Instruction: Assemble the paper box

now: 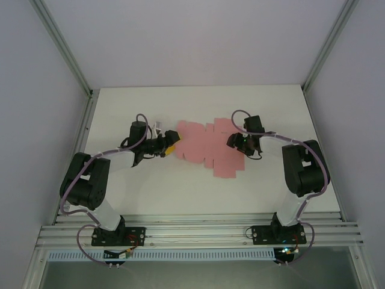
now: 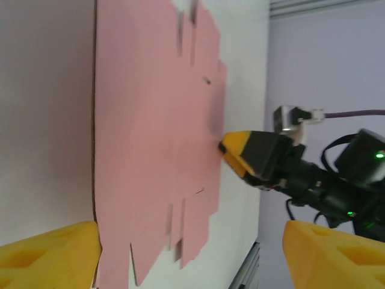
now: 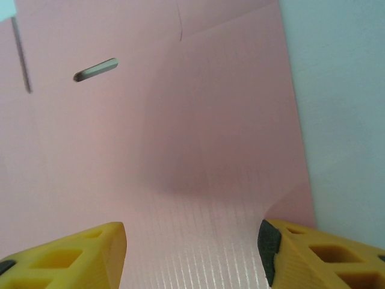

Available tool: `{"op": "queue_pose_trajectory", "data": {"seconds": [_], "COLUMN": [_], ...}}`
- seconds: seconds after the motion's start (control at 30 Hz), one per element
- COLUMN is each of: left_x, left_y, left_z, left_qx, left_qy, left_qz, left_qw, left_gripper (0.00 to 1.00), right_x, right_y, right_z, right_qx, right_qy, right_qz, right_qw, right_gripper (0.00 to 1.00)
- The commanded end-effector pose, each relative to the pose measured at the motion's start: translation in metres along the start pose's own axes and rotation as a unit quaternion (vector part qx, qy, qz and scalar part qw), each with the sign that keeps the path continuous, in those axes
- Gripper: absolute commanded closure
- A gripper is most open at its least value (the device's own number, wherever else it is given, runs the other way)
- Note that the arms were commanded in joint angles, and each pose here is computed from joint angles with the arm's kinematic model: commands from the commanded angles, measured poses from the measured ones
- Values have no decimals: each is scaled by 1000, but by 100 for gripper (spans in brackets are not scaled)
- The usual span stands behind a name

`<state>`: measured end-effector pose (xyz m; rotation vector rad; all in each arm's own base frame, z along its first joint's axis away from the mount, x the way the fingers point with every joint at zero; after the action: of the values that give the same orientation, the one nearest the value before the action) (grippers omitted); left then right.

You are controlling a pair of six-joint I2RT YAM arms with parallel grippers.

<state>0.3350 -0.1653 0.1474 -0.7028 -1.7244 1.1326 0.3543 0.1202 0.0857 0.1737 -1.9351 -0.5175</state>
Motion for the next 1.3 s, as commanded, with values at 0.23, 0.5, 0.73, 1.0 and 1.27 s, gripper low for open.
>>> {"op": "queue_pose_trajectory", "data": {"seconds": [0.23,0.5,0.73,1.0,1.27], "left_x": [-30,-55,-52,-46,-13], "left_y": [-20,8,2,-5,-59], "left_z": [1,12,7,6,14], "left_qx": [-54,-109,-128,-153,-252], "left_qy": [62,103,80,62,3], "left_qz": [67,-100,-114,-107,14], "left_qw": [994,984,982,980,968], "left_gripper": [38,50,61,100,100], "right_x": [-33,-29,-28,1,85], "right_y": [-13,-12,-12,-1,-2], "right_z": [69,70,68,45,11], "right_qx": [-25,-14,-9,11,38], "right_qy": [151,144,139,93,-37], "right_qz": [-31,-39,-34,-73,-142], "right_qw": [988,989,990,993,988], "right_gripper": [39,40,40,32,13]}}
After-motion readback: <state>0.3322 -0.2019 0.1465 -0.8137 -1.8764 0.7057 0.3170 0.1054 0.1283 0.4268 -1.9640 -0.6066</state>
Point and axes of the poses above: each hand's point on the last joint's axis, 136 mm out from that joint toward the fingers, its own x axis back along the fingers, its own y axis along the line the jaws close on, z = x × y, the point moved 7 cm from there along x, back along the fingers, and after that the axes turned 3 degrees about x, right-handed, at the moved point
